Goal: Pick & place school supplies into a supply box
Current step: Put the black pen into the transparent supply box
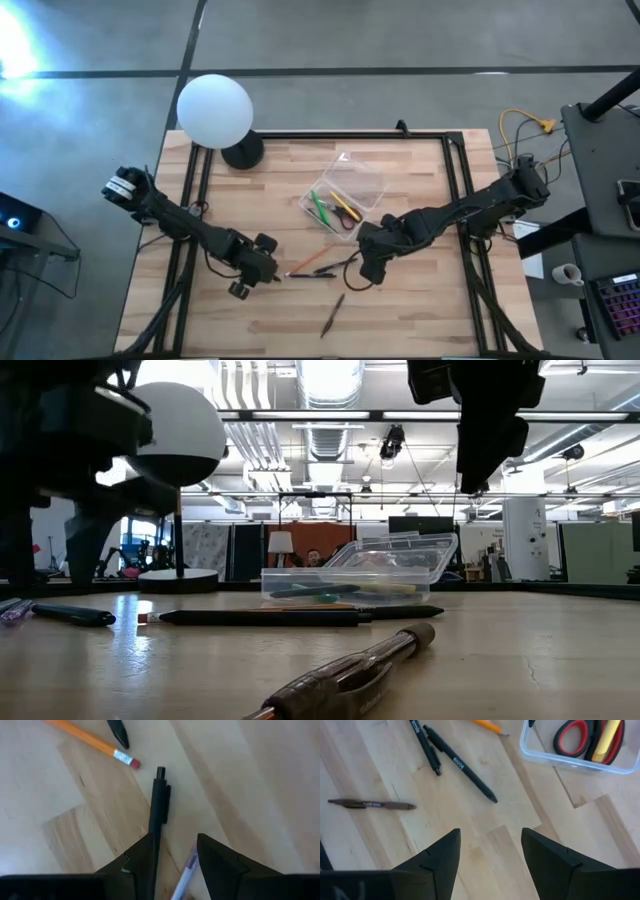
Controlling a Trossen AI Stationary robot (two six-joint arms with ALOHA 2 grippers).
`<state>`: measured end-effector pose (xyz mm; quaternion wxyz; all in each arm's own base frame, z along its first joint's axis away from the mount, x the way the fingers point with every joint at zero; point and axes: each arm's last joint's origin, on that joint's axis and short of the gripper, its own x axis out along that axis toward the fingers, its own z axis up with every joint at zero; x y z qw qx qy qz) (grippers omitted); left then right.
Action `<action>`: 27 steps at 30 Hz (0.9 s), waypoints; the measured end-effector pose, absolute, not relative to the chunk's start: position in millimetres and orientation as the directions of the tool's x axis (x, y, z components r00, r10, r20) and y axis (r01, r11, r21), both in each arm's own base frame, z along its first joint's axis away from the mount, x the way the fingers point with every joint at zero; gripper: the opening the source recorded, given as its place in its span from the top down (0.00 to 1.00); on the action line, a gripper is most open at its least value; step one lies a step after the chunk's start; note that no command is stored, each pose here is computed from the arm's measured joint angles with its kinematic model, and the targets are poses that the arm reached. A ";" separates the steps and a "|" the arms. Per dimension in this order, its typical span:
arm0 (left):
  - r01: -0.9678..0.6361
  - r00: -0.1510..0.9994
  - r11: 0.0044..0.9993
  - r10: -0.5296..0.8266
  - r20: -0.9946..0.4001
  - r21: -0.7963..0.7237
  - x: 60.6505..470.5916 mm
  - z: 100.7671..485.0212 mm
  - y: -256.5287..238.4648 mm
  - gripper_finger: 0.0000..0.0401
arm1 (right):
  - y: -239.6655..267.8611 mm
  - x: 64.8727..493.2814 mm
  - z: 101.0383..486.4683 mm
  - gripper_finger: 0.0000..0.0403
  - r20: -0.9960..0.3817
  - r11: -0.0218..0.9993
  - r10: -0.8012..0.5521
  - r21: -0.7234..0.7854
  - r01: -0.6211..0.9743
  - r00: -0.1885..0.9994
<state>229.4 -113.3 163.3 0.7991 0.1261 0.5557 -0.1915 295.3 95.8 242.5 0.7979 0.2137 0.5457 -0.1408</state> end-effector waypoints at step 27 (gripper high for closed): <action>0.325 0.318 0.946 -0.098 -0.943 0.011 233.0 145.7 -97.1 0.96 | 112.1 270.3 242.7 0.55 -0.960 0.899 -0.050 0.077 0.430 0.277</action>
